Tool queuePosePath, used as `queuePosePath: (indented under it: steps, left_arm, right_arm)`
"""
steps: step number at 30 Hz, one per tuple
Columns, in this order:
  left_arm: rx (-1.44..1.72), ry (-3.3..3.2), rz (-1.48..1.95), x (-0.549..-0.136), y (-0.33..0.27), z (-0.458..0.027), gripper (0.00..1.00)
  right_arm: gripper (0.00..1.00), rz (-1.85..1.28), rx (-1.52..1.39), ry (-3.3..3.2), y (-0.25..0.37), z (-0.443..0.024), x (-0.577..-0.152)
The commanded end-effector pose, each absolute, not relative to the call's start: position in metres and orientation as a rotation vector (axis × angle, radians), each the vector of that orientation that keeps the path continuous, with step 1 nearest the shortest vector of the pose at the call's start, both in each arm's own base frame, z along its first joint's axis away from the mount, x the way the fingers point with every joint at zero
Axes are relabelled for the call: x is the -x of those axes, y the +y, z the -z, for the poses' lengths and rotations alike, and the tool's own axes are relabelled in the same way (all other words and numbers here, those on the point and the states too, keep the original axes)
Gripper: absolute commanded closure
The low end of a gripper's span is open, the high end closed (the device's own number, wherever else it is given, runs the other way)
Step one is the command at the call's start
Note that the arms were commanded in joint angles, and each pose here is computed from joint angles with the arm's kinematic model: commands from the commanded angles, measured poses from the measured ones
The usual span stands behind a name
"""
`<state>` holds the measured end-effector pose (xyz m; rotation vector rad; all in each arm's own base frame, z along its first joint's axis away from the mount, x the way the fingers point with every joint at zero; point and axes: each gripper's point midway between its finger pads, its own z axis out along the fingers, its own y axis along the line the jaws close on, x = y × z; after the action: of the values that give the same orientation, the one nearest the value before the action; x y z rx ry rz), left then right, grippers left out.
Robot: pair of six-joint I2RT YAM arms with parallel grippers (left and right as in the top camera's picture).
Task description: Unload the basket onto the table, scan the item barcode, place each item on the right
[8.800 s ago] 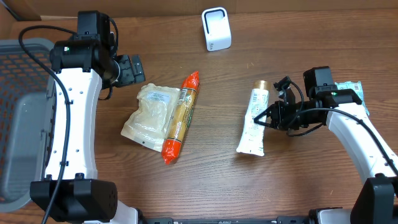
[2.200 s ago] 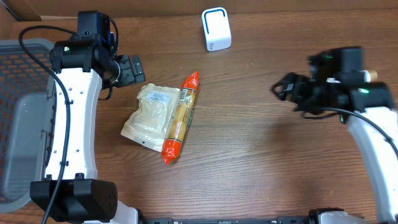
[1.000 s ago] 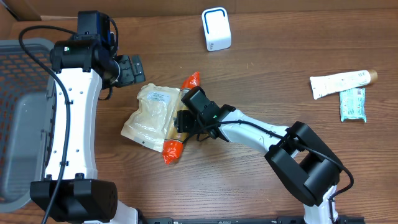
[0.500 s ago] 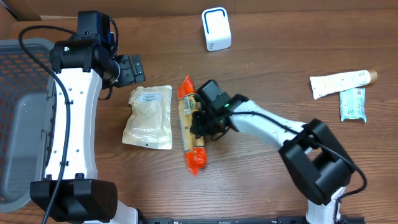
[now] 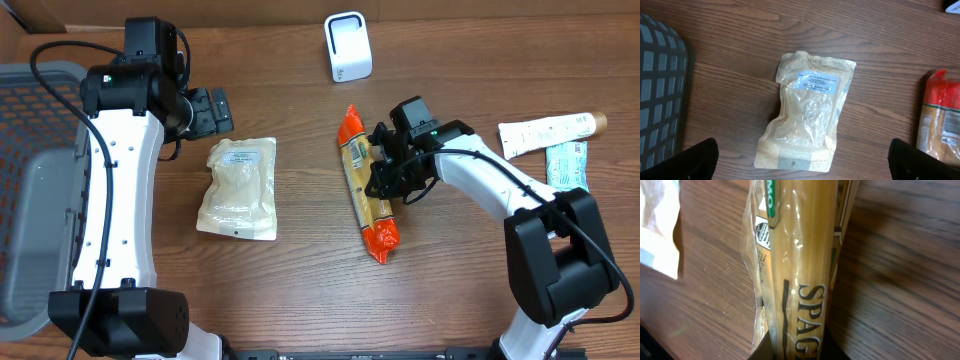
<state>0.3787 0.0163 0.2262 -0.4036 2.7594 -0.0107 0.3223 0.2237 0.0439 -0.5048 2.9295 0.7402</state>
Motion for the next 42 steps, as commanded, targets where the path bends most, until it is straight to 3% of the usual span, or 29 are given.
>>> queuePosePath:
  steps: [1,8,10,11,15,18,23,29,35,42]
  left_arm:
    - [0.417,2.766,0.024,-0.380,0.014,-0.223,0.00]
    - [0.417,2.766,0.024,-0.380,0.014,-0.223,0.00]
    - [0.417,2.767,0.024,-0.380,0.014,-0.223,0.00]
    - [0.417,2.766,0.024,-0.380,0.014,-0.223,0.01]
    - [0.417,2.766,0.025,-0.380,0.014,-0.223,0.00]
    - [0.416,2.766,0.024,-0.380,0.014,-0.223,0.00]
    - [0.417,2.766,0.024,-0.380,0.014,-0.223,0.00]
    - [0.417,2.766,0.024,-0.380,0.014,-0.223,0.00]
    - [0.417,2.766,0.025,-0.380,0.014,-0.223,0.01]
    - [0.417,2.766,0.024,-0.380,0.014,-0.223,0.01]
  right_arm:
    - [0.96,-0.862,0.614,2.819,0.245,-0.075,-0.317]
    - [0.96,-0.978,0.576,2.814,0.254,-0.082,-0.313]
    - [0.86,-0.919,0.563,2.838,0.248,-0.077,-0.314]
    - [0.73,-0.843,0.551,2.860,0.240,-0.070,-0.316]
    - [0.48,-0.754,0.540,2.886,0.231,-0.052,-0.316]
    - [0.40,-0.760,0.540,2.887,0.230,-0.039,-0.313]
    - [0.37,-0.801,0.546,2.863,0.232,-0.025,-0.308]
    - [0.43,-0.863,0.503,2.866,0.237,-0.023,-0.305]
    - [0.72,-0.927,0.461,2.875,0.243,-0.025,-0.303]
    - [0.92,-1.177,0.505,2.806,0.264,-0.045,-0.295]
